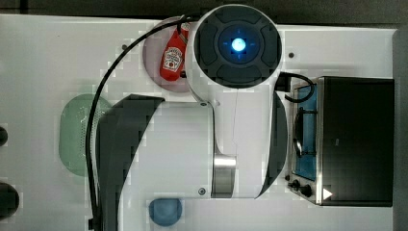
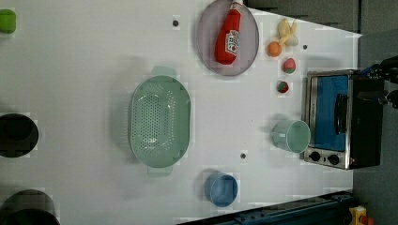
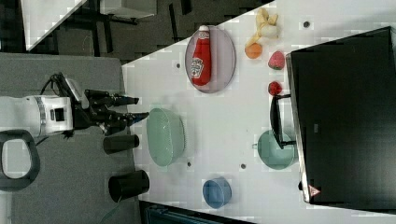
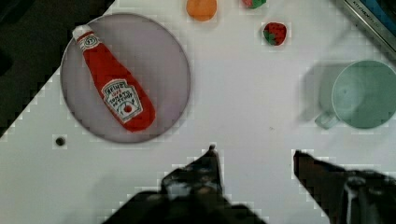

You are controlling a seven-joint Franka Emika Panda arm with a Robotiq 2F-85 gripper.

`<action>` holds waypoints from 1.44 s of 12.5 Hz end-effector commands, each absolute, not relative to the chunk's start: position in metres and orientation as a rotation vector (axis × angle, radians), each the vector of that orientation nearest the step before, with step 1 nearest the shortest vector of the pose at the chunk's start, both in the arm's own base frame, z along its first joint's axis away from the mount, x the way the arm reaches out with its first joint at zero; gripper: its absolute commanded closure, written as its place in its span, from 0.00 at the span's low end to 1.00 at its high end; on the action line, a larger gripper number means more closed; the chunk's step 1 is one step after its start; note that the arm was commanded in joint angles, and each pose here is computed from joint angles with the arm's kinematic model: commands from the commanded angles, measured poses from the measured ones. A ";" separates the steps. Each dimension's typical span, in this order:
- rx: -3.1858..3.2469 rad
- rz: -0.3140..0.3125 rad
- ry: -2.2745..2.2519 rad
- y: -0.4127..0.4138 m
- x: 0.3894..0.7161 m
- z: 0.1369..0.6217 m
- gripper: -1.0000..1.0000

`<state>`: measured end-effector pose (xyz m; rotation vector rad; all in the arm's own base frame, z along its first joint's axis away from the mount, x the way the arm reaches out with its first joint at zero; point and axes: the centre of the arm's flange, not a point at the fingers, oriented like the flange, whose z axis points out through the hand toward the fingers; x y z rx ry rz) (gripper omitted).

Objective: Drag strainer left to right.

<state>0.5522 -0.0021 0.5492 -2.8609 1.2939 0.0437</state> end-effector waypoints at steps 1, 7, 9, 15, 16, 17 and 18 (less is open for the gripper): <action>-2.837 0.032 1.377 -0.029 0.414 0.649 0.21; -2.945 0.068 1.137 0.065 0.428 0.628 0.00; -3.002 0.034 1.055 0.125 0.438 0.608 0.00; -2.837 0.035 1.417 0.296 0.453 0.502 0.00; -2.764 0.057 1.528 0.316 0.454 0.482 0.00; -2.685 0.073 1.639 0.333 0.456 0.462 0.00; -2.608 0.085 1.749 0.345 0.459 0.442 0.00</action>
